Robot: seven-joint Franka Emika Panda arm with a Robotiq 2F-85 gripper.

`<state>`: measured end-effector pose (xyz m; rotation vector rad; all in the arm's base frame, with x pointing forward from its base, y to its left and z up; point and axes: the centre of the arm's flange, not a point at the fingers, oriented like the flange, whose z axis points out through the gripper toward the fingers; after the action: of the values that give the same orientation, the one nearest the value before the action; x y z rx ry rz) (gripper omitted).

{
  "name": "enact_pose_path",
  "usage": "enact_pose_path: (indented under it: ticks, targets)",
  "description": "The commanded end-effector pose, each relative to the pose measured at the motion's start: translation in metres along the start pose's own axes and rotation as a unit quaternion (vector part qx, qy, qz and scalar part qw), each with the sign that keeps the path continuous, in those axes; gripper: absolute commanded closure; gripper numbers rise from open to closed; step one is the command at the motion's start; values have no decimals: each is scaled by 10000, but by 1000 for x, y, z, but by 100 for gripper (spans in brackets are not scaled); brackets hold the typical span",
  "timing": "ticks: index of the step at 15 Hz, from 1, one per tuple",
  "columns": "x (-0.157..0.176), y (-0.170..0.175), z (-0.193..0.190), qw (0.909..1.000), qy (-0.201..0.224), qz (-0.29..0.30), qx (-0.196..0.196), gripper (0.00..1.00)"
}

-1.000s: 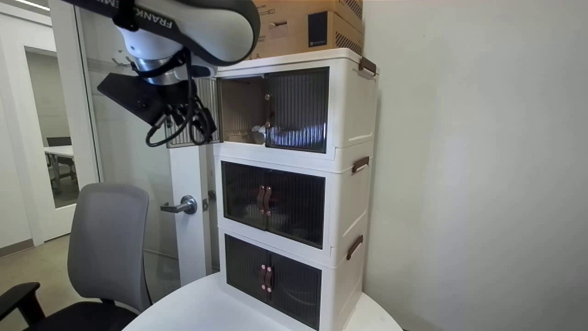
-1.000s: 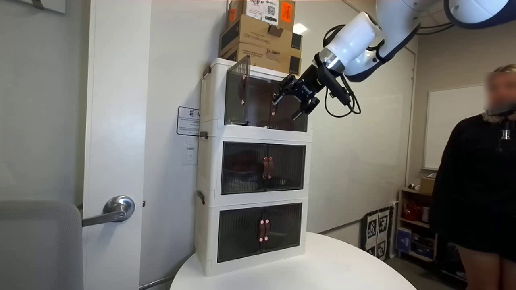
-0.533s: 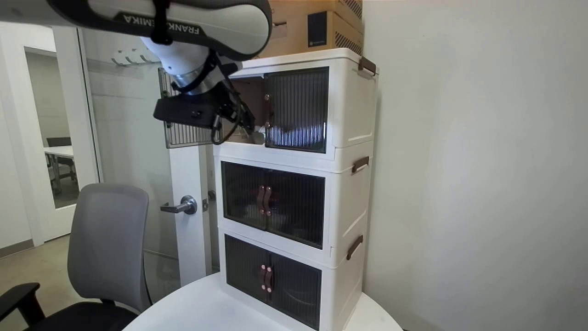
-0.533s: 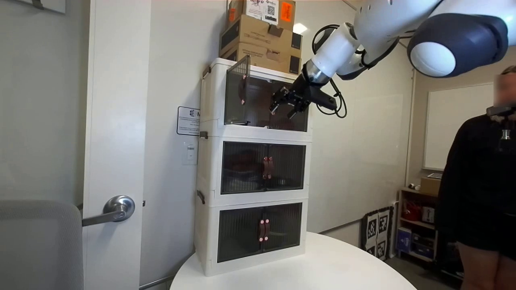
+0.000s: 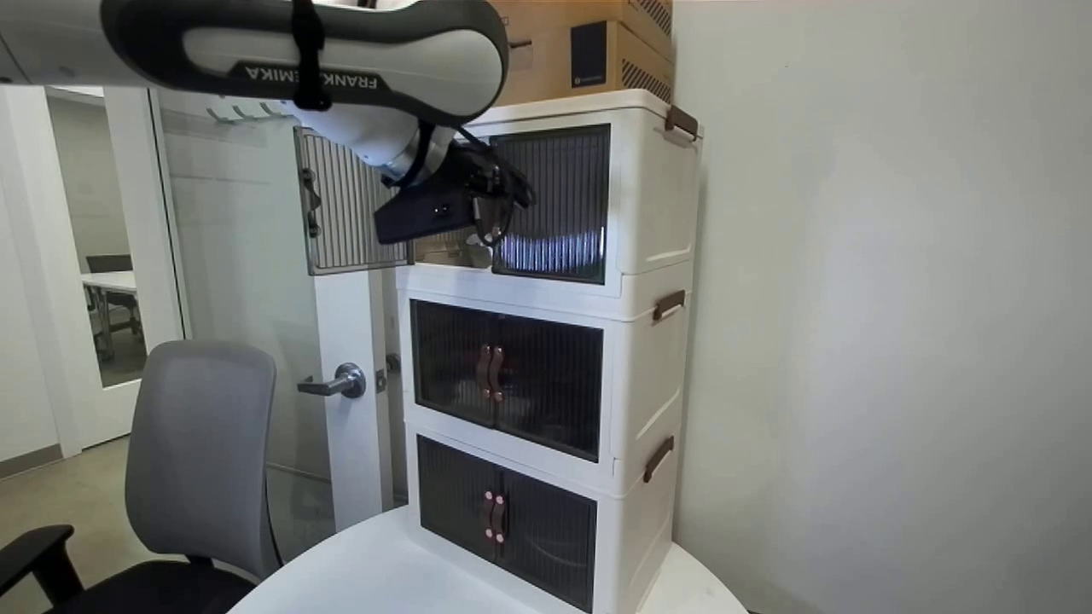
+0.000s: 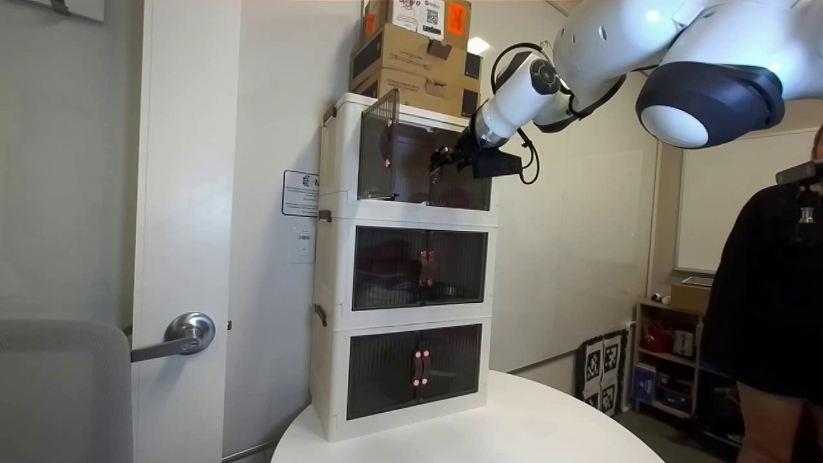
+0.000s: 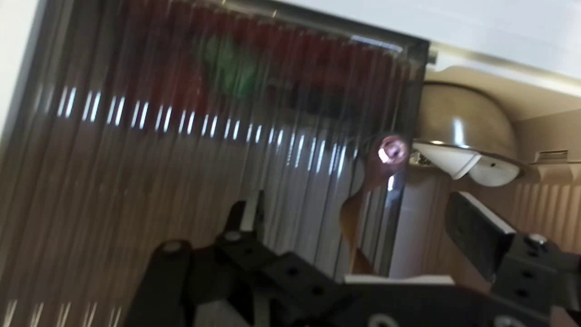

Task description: Open the top cabinet doors

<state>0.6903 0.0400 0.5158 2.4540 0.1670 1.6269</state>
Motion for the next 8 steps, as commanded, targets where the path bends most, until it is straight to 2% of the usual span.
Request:
enact_pose_path:
  ticks: [1,3,8]
  targets:
    - [24,11,19,9947,774,-383,-554,0]
    - [22,12,26,9918,934,-378,-788,0]
    - [11,3,31,9935,830,-288,-722,0]
